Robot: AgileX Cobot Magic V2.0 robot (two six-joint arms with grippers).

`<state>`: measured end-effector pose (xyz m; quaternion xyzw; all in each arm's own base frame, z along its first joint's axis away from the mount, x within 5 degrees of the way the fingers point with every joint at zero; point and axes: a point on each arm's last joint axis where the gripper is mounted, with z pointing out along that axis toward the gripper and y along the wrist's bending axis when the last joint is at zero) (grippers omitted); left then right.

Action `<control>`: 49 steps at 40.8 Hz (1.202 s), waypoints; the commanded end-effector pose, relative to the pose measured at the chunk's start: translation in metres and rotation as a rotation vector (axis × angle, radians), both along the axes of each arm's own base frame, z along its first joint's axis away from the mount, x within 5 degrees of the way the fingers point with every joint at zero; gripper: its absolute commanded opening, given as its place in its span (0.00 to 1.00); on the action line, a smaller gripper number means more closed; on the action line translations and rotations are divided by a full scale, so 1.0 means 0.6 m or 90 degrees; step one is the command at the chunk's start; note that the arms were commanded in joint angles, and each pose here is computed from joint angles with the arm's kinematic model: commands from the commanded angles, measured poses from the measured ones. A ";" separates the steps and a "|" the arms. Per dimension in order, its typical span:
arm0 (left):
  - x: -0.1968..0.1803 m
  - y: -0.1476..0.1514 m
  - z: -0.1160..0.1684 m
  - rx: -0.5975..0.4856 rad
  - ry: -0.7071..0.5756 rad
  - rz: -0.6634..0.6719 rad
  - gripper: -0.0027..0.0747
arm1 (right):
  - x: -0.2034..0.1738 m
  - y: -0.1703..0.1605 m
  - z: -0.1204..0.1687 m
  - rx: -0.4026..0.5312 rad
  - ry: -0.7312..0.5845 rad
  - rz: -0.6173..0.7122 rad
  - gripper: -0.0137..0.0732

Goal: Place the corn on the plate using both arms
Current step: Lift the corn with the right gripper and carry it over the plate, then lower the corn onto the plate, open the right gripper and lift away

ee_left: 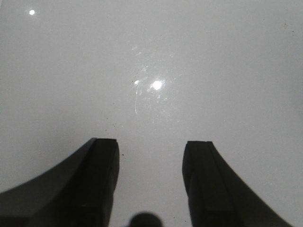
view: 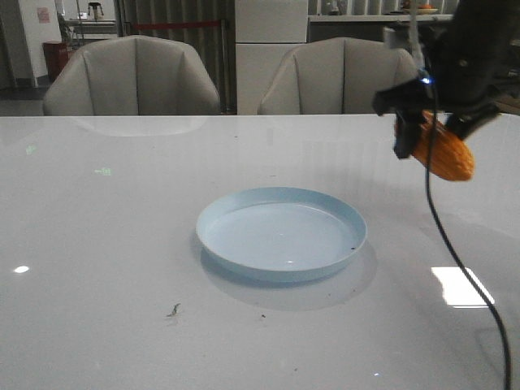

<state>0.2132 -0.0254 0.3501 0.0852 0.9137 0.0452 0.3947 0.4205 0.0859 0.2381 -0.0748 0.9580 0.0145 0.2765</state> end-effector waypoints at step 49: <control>-0.001 0.000 0.029 -0.015 -0.068 -0.001 0.53 | -0.040 0.253 -0.047 -0.024 0.017 0.263 0.73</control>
